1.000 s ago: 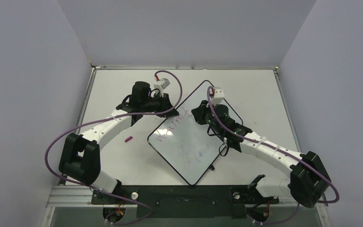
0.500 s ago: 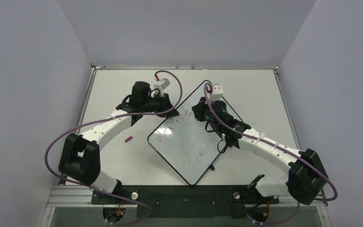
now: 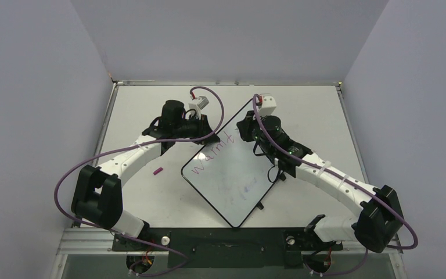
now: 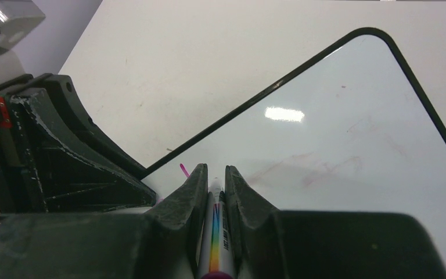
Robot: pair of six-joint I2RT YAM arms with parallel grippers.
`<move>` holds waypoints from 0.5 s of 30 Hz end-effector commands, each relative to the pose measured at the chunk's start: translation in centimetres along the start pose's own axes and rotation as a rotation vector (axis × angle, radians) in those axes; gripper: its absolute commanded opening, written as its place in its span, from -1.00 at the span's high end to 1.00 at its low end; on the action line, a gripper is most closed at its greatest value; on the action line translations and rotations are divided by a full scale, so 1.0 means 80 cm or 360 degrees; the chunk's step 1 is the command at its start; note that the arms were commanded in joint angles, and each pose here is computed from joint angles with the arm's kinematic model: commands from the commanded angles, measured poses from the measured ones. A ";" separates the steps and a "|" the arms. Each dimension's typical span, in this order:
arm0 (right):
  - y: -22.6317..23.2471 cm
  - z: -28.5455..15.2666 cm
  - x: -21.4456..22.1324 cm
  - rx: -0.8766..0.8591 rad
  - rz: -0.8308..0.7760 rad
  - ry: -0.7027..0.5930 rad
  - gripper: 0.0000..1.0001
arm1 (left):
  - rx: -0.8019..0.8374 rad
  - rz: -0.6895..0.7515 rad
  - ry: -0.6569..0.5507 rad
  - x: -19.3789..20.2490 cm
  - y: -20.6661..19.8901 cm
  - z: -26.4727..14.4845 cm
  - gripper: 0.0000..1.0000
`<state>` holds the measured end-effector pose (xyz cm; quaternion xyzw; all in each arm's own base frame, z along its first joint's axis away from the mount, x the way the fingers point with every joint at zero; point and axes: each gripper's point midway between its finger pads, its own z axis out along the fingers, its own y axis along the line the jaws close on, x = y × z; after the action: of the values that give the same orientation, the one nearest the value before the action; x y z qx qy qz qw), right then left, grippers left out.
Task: Write a sentence on the whiteboard
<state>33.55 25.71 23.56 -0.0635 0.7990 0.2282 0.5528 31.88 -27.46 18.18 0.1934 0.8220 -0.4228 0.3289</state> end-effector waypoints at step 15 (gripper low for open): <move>0.019 0.025 -0.041 -0.0058 0.0031 -0.0090 1.00 | -0.0109 0.0184 -0.0082 -0.015 0.013 -0.011 1.00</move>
<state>34.93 26.74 23.55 -0.0671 0.8018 0.2283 0.5482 31.82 -27.41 18.17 0.1931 0.8222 -0.4222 0.3292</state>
